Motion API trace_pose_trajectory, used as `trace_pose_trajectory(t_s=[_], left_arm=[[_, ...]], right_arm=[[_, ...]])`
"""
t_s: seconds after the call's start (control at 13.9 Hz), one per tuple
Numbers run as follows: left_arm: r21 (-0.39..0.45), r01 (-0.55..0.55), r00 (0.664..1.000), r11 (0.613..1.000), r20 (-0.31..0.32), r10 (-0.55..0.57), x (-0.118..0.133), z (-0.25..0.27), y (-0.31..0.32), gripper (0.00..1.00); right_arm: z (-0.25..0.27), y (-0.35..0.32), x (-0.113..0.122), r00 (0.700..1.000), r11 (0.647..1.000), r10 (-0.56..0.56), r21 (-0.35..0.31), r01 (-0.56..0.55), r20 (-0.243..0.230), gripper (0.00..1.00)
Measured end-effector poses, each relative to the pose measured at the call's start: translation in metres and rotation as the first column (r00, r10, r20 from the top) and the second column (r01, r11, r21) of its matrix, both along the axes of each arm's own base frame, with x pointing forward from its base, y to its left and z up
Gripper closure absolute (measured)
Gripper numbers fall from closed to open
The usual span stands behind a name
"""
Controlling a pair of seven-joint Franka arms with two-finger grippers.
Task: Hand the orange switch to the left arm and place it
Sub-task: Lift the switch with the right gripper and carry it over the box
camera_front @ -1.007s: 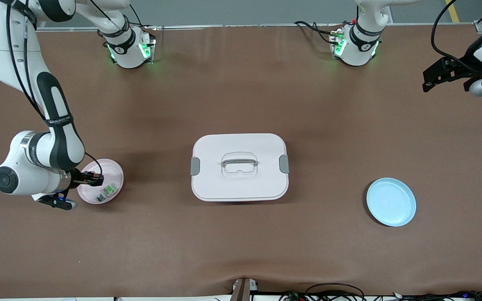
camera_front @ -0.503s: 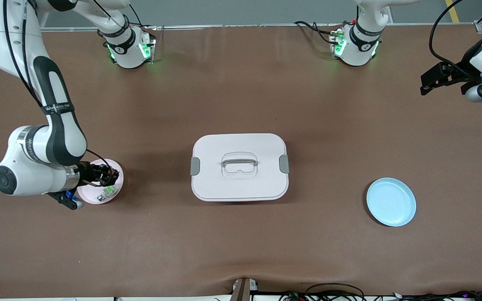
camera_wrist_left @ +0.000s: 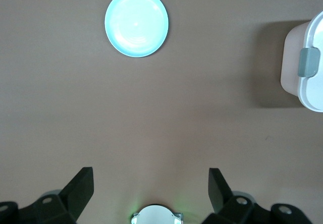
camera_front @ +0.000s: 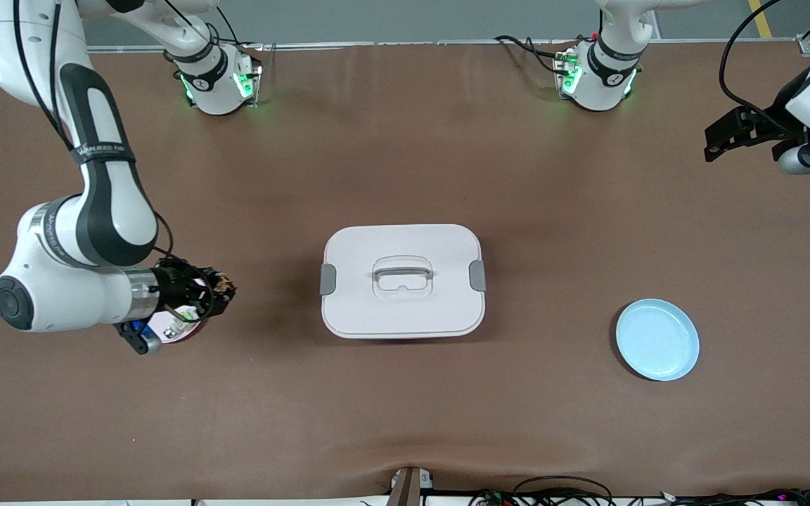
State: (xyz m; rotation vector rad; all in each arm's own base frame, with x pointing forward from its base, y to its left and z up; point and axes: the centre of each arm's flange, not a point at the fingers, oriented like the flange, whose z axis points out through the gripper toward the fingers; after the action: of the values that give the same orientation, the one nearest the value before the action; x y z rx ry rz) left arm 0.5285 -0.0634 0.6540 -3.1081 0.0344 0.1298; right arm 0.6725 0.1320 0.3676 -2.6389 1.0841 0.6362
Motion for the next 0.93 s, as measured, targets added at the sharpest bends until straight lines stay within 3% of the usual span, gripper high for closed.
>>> trace_pose_trajectory(t_s=[0.29,0.58,0.79,0.93], left_arm=[[-0.019,0.02,1.0,1.0,-0.009,-0.02,0.001,-0.004,-0.012,0.0],[-0.066,0.074,0.997,0.995,-0.02,-0.076,0.006,-0.016,-0.046,0.0],[-0.111,0.12,0.992,0.987,0.056,-0.115,0.016,-0.018,-0.077,0.0],[-0.152,0.144,0.986,0.978,0.104,-0.129,0.025,-0.022,-0.096,0.0]], right_arm=[[0.04,0.06,-0.003,0.988,0.988,-0.145,0.048,0.148,-0.061,0.27],[0.081,0.114,-0.009,0.955,0.956,-0.272,0.079,0.282,-0.119,0.27],[0.112,0.159,-0.02,0.936,0.938,-0.328,0.075,0.339,-0.125,0.27],[0.126,0.188,-0.024,0.913,0.908,-0.386,0.118,0.401,-0.135,0.27]])
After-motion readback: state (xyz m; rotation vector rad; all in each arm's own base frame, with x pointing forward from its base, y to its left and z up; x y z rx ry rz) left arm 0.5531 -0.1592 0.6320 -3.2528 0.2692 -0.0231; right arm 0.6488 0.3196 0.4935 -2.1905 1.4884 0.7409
